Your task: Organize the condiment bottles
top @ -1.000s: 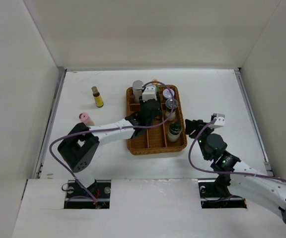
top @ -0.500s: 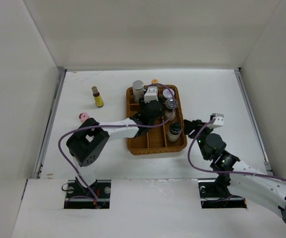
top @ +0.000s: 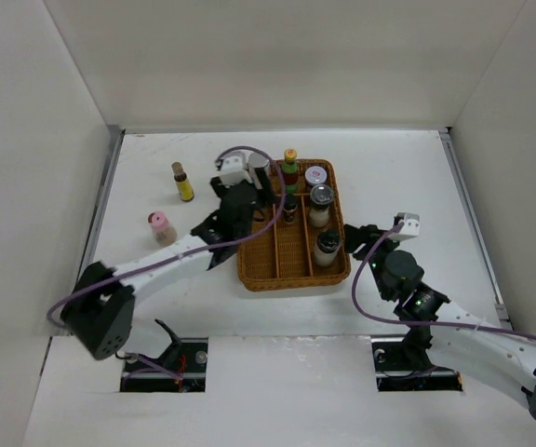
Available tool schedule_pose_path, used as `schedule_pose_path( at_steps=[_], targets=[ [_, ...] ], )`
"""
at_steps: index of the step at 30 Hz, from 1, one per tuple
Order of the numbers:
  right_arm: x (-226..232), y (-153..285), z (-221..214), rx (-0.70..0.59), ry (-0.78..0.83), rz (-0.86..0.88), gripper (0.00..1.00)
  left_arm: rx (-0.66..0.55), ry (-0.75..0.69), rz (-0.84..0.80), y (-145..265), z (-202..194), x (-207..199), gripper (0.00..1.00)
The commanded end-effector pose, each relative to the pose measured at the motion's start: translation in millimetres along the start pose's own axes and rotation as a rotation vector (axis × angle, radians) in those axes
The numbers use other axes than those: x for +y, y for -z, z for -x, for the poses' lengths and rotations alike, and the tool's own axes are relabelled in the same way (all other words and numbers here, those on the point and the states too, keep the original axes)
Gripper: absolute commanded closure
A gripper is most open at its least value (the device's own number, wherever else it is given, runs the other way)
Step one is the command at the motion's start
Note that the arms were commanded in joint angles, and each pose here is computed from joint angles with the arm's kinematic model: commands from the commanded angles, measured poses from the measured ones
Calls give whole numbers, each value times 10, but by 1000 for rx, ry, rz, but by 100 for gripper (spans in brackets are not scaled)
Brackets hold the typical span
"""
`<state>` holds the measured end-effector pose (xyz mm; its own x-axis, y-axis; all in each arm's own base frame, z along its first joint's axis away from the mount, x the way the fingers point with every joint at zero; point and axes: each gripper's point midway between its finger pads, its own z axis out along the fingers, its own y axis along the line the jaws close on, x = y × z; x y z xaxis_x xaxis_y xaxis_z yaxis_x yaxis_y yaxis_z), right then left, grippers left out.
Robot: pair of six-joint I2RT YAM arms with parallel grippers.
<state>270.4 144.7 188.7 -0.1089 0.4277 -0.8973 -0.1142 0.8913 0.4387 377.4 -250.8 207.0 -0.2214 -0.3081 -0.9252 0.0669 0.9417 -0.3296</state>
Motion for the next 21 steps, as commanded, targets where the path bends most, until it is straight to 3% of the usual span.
schedule_pose_path(
  at_steps=[1, 5, 10, 15, 21],
  targets=[
    [110, -11, 140, -41, -41, 35, 44, -84, 68, 130, 227, 415, 581, 25],
    [93, 13, 186, -61, -56, 34, 46, -97, 90, 333, 688, 588, 1381, 20],
    [112, -5, 167, -52, -55, 36, 41, -38, 132, 542, 1075, 452, 2172, 17],
    [116, -11, 142, -53, -57, 41, 34, 20, 204, 656, 1013, 240, 2678, 18],
    [135, -12, 126, -46, -54, 45, 33, 3, 213, 713, 794, 149, 2862, 22]
  ],
)
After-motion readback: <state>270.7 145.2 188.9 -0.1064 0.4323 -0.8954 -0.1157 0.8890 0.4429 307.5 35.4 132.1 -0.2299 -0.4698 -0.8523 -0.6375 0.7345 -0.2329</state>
